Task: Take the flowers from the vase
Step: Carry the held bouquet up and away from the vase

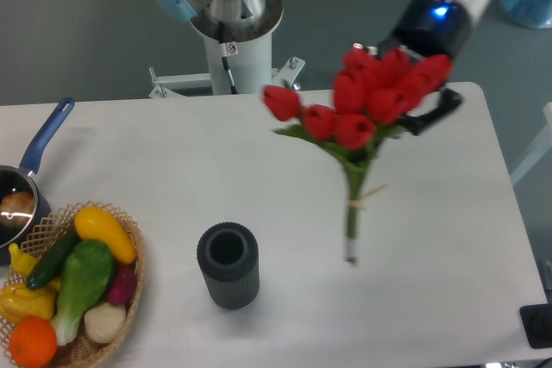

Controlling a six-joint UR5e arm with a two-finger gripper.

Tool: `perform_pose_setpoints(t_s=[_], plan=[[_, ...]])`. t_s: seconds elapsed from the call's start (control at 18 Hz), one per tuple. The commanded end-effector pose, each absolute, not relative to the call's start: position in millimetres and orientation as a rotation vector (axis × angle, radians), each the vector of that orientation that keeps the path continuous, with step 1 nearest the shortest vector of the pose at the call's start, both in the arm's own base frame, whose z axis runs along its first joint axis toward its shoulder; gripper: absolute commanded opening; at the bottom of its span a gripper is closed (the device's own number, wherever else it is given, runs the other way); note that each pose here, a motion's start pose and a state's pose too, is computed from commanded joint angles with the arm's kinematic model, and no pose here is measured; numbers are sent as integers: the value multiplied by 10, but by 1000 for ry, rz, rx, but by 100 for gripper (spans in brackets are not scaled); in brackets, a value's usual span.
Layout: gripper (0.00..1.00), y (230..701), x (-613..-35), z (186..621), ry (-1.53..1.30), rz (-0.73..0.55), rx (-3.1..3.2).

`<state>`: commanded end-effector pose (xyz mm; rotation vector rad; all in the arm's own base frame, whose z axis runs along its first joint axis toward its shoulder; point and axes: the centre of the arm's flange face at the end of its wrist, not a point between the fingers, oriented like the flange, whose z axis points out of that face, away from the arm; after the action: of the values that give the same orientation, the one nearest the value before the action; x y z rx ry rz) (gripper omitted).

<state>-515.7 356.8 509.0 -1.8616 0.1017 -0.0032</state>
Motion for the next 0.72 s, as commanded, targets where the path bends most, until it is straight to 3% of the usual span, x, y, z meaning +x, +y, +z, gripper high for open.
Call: perform_pose_setpoints(t_s=[0.72], plan=[[31, 3466, -5314, 4963, 92, 60, -1925]])
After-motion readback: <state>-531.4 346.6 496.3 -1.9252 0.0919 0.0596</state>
